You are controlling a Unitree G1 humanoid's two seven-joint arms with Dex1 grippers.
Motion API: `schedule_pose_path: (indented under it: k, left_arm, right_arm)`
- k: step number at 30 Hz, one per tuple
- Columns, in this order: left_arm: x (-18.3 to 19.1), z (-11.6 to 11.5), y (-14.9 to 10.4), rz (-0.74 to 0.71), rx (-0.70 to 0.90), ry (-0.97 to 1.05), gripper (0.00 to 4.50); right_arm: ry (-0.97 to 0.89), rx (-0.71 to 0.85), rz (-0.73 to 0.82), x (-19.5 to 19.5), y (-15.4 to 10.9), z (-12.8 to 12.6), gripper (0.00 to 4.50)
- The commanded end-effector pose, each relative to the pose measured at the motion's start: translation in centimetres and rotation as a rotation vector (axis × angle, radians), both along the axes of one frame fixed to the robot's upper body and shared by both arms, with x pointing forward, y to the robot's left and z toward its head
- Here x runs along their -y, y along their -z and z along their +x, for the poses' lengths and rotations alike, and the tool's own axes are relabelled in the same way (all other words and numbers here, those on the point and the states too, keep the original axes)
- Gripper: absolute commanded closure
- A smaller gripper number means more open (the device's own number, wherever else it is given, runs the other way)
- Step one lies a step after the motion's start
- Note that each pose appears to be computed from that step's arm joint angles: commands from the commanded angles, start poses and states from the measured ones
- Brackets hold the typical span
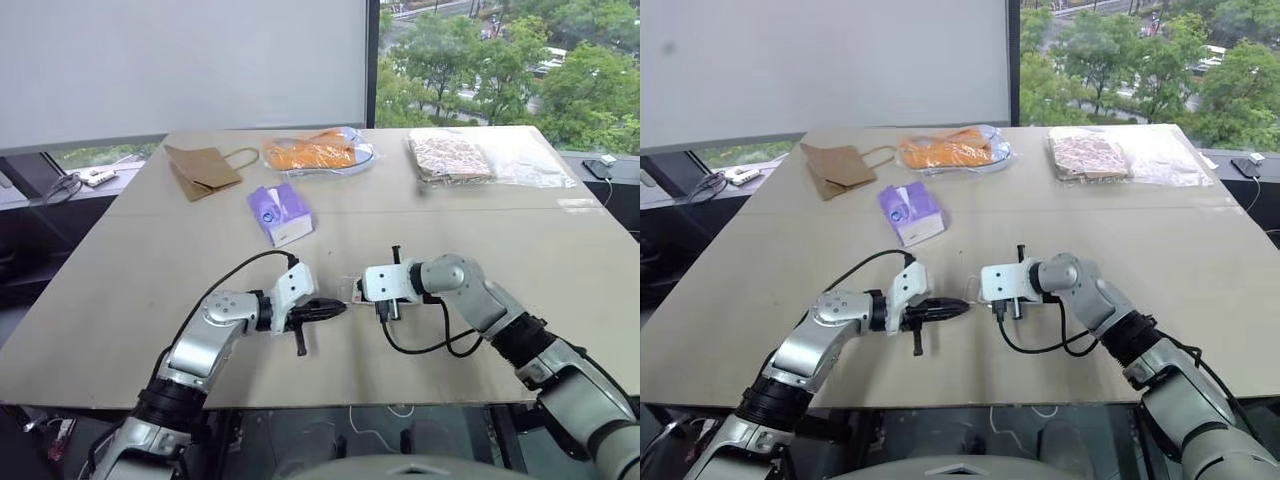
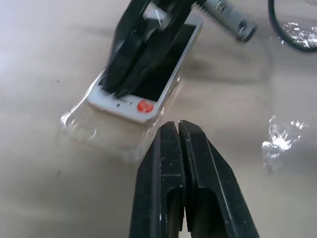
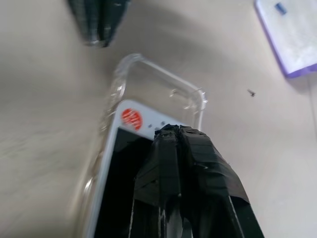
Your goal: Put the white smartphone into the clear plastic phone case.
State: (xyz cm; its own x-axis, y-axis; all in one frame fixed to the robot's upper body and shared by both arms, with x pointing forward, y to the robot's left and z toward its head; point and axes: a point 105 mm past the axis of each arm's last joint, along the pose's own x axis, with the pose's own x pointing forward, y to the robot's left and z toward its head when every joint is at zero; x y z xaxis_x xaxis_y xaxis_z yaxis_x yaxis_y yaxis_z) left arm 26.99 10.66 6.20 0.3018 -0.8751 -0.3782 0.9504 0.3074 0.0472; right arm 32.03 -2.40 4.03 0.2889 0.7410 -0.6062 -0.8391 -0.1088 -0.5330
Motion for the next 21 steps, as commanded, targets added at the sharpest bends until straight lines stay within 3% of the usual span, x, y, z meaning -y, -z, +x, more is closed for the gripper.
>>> schedule_pose_path:
  k: [1, 5, 7, 9, 12, 15, 19, 21]
  left_arm:
    - [0.7, -0.3, -1.8, -0.016, 0.037, 0.004, 4.43]
    - [-0.5, 0.5, -2.7, -0.023, 0.004, -0.057, 4.43]
    - [-2.0, 1.4, -3.0, -0.025, -0.015, -0.082, 4.43]
    - [-2.9, 2.0, -3.5, -0.051, -0.032, -0.092, 4.43]
    - [-4.2, 2.6, -3.6, -0.073, -0.052, -0.097, 4.43]
    - [-4.3, 2.9, -3.0, -0.069, -0.050, -0.095, 3.29]
    - [-3.6, 2.5, -2.3, -0.062, -0.058, -0.053, 1.42]
    - [-3.1, 2.3, -2.1, -0.054, -0.054, -0.032, 1.42]
  right_arm:
    - [0.115, -0.452, -0.516, 9.6, 15.0, -7.4, 4.50]
    - [0.106, -0.440, -0.489, 9.1, 14.2, -6.9, 4.50]
    - [0.120, -0.451, -0.403, 8.0, 13.2, -6.5, 4.50]
    - [0.131, -0.456, -0.257, 6.3, 11.2, -5.9, 4.50]
    - [0.174, -0.416, 0.048, 3.7, 6.1, -3.9, 4.50]
    - [0.214, -0.393, 0.326, 2.3, 0.1, -2.0, 4.50]
    - [0.233, -0.392, 0.461, 2.3, -3.6, -1.7, 4.50]
    - [0.218, -0.378, 0.506, 2.4, -5.1, -1.9, 4.50]
